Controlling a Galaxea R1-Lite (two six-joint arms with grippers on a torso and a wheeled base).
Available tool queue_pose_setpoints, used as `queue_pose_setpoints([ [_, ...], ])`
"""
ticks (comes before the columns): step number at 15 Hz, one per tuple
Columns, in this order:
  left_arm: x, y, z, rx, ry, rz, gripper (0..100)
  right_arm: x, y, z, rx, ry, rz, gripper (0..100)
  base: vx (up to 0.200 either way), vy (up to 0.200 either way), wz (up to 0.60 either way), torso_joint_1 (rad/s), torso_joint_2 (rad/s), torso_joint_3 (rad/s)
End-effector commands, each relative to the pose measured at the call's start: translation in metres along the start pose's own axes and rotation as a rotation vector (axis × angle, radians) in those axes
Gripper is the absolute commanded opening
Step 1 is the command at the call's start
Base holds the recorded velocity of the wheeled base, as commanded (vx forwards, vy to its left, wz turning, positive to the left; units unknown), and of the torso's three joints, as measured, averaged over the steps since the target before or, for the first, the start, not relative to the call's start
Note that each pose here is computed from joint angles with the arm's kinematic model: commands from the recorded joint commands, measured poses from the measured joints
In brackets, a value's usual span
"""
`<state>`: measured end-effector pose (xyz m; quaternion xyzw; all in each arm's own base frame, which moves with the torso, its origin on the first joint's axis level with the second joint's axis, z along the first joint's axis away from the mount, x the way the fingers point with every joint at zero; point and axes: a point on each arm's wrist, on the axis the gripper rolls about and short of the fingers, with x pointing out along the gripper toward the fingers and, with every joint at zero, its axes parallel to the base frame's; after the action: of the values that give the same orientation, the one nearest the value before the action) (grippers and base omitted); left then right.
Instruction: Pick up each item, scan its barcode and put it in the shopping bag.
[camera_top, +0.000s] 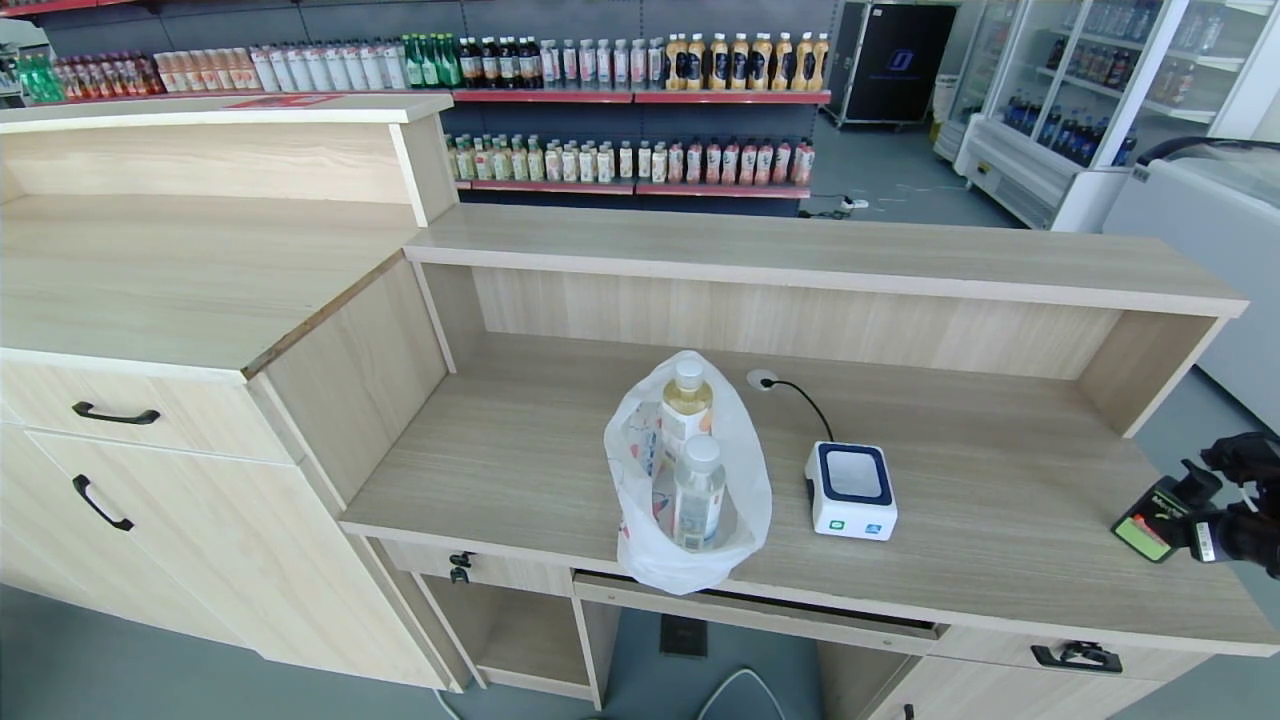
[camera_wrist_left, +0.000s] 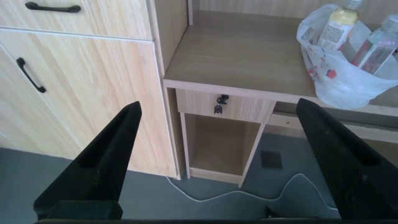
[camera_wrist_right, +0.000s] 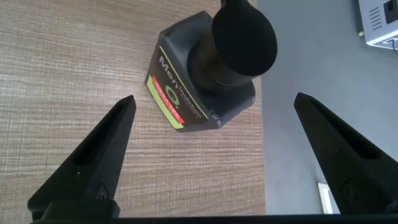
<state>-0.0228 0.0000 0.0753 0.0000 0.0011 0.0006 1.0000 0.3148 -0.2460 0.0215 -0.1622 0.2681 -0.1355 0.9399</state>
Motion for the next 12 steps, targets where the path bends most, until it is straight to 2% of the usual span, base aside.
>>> queue_pose_setpoints([
  [1, 0.000, 0.000, 0.000, 0.000, -0.001, 0.000, 100, 0.008, 0.004, -0.007, -0.006, 0.009, 0.027, 100, 0.000, 0.000, 0.00, 0.000, 0.00, 0.000],
  [12, 0.000, 0.000, 0.000, 0.000, -0.001, 0.000, 100, 0.044, 0.023, -0.005, -0.050, -0.047, 0.106, 100, 0.000, 0.000, 0.00, 0.000, 0.00, 0.000],
])
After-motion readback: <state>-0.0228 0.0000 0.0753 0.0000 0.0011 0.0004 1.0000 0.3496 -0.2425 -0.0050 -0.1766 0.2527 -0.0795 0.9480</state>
